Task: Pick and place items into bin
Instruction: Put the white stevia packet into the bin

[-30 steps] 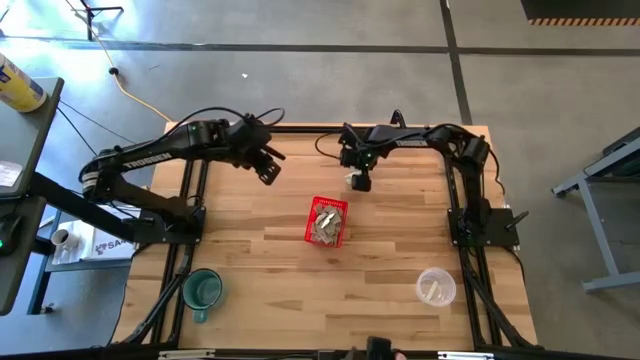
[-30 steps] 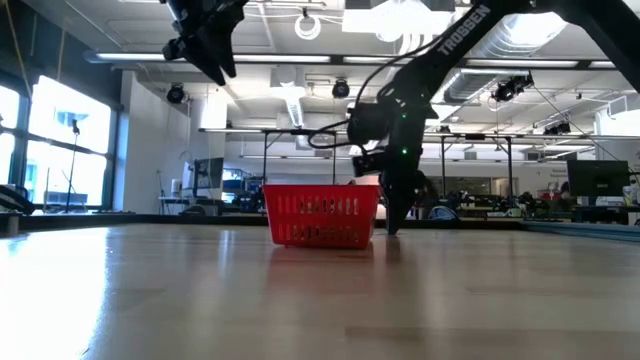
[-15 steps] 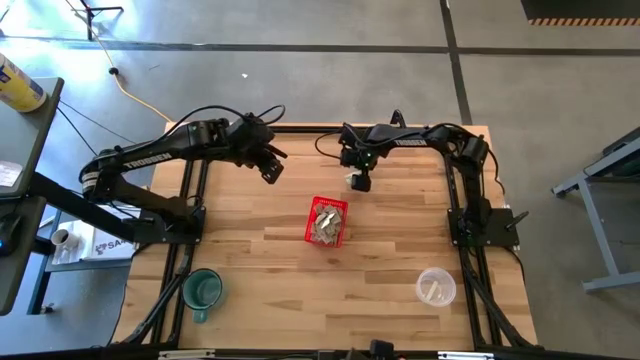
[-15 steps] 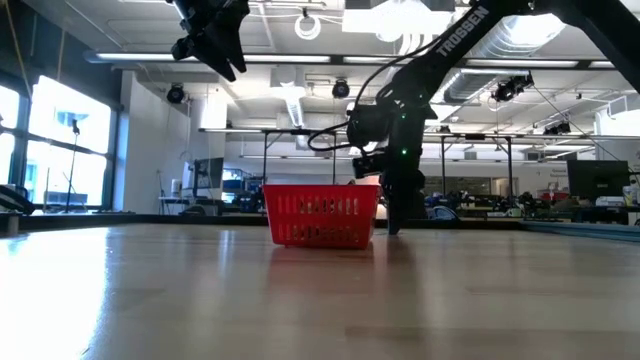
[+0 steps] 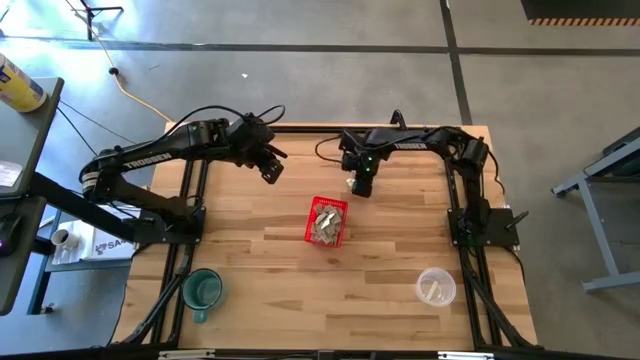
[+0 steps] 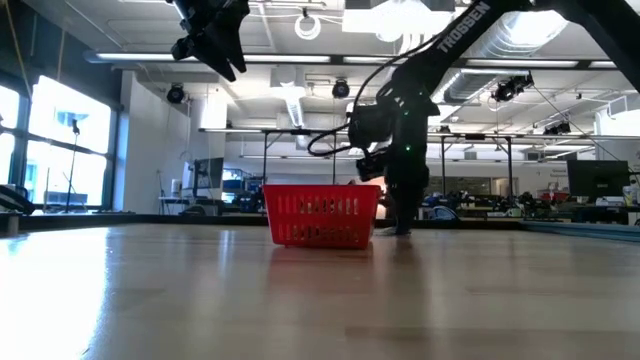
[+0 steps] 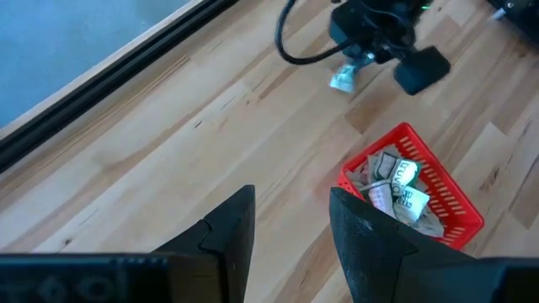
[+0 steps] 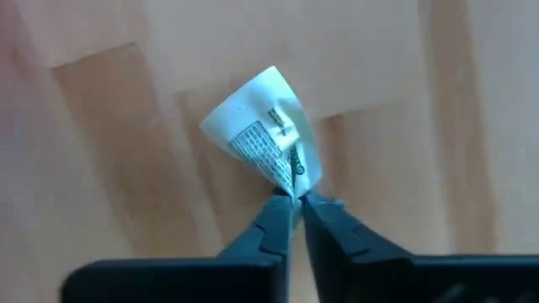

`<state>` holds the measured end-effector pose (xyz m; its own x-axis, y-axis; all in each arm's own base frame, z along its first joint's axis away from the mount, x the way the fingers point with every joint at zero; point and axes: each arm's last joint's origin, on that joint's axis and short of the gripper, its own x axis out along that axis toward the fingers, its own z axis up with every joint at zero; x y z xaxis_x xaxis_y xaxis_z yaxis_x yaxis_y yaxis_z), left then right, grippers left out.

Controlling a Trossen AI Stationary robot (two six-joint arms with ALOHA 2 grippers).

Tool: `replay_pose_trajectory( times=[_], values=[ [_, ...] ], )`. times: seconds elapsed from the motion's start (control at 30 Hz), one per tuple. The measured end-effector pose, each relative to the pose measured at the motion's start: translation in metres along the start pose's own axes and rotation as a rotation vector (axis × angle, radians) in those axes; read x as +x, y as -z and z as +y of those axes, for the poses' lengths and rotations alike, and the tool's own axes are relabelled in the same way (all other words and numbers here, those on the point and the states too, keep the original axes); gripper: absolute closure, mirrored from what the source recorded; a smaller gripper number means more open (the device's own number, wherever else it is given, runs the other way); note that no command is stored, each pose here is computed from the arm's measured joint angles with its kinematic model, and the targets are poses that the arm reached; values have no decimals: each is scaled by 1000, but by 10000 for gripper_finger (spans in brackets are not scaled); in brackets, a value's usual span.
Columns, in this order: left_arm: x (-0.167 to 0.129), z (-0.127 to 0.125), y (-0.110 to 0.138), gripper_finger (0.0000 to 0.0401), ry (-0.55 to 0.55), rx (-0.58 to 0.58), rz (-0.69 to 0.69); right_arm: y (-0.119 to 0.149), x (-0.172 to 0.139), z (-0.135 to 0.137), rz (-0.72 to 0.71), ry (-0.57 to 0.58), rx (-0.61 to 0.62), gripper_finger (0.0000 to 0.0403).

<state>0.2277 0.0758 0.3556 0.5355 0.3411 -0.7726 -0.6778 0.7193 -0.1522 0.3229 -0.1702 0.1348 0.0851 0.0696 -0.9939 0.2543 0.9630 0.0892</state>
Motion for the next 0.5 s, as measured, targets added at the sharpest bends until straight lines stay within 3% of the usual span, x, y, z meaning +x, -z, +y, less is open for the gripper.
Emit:
replay_pose_trajectory(
  times=[0.1,0.27,0.4,0.5],
  values=[
    [0,0,0,212,-1,0,2,3,-24,18,-59,-29,27,388],
    [0,2,4,212,-28,9,43,4,-94,57,-328,-99,10,394],
    [3,2,5,212,-37,-3,63,4,-108,94,-410,-215,-55,386],
    [6,1,5,212,-35,-56,67,-4,-98,117,-418,-289,-92,362]
  ],
)
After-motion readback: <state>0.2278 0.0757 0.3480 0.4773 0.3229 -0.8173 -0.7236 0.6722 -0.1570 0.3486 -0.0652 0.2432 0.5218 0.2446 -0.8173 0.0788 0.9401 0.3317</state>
